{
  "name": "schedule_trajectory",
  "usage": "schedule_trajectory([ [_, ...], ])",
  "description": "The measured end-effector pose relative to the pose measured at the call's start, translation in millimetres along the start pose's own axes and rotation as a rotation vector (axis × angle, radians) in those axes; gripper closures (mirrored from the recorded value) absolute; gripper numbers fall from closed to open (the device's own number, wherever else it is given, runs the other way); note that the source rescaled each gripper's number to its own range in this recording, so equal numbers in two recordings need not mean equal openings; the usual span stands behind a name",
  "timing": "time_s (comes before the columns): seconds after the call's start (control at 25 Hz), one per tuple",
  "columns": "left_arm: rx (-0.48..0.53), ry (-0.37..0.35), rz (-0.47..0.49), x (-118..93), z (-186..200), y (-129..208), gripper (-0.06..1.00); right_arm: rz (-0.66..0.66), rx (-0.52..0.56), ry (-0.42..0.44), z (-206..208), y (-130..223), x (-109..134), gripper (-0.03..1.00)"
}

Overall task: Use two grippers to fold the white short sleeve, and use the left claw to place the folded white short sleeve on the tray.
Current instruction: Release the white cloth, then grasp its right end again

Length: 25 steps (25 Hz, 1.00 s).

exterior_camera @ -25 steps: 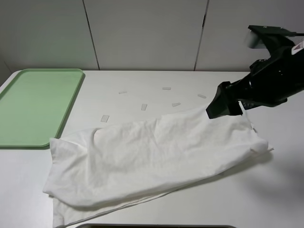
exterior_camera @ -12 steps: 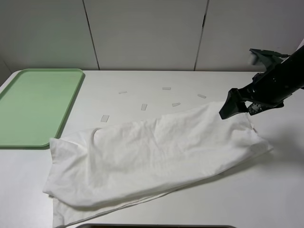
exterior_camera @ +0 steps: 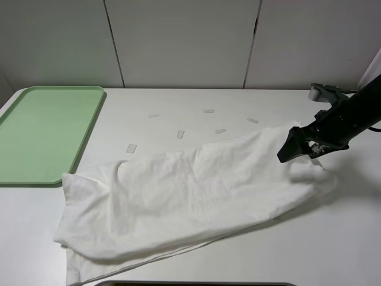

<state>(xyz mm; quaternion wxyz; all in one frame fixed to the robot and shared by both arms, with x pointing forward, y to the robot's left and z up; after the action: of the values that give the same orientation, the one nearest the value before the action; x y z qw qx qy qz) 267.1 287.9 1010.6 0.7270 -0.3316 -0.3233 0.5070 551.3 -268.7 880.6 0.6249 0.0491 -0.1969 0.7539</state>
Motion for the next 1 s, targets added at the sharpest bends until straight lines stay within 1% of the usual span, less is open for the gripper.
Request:
schedule_trajectory([
  [0.2, 0.0, 0.0, 0.0, 0, 0, 0, -0.06, 0.025, 0.041, -0.047, -22, 4, -5, -0.03],
  [0.36, 0.0, 0.0, 0.0, 0, 0, 0, -0.06, 0.031, 0.043, -0.065, -27, 4, -5, -0.03],
  [0.6, 0.0, 0.0, 0.0, 0, 0, 0, -0.06, 0.039, 0.048, -0.134, -37, 4, 7, -0.03],
  [0.68, 0.0, 0.0, 0.0, 0, 0, 0, -0.06, 0.045, 0.052, -0.147, -39, 4, 8, 0.0],
  [0.76, 0.0, 0.0, 0.0, 0, 0, 0, -0.06, 0.043, 0.06, -0.152, -41, 5, 8, 0.07],
  [0.8, 0.0, 0.0, 0.0, 0, 0, 0, -0.06, 0.042, 0.064, -0.153, -43, 6, 7, 0.13],
  [0.84, 0.0, 0.0, 0.0, 0, 0, 0, -0.06, 0.041, 0.069, -0.154, -44, 6, 7, 0.22],
  [0.88, 0.0, 0.0, 0.0, 0, 0, 0, -0.06, 0.041, 0.069, -0.154, -44, 6, 7, 0.22],
  [0.92, 0.0, 0.0, 0.0, 0, 0, 0, -0.06, 0.039, 0.073, -0.155, -46, 7, 6, 0.35],
  [1.0, 0.0, 0.0, 0.0, 0, 0, 0, -0.06, 0.037, 0.076, -0.156, -46, 7, 6, 0.57],
])
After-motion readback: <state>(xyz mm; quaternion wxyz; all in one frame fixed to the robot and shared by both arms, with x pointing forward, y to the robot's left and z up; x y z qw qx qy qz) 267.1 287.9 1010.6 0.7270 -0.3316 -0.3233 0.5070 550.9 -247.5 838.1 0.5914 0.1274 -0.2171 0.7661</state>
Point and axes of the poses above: a point on each arm's last joint axis where the gripper is mounted, z pointing back along that axis away from the gripper, x along the wrist's bending axis when the last joint is at zero, y = z × x, the point moved 5 cm from there along -z, pointing out along that axis toward the gripper, and after that the axes turned 9 degrees about -z, right-handed, at the moved point
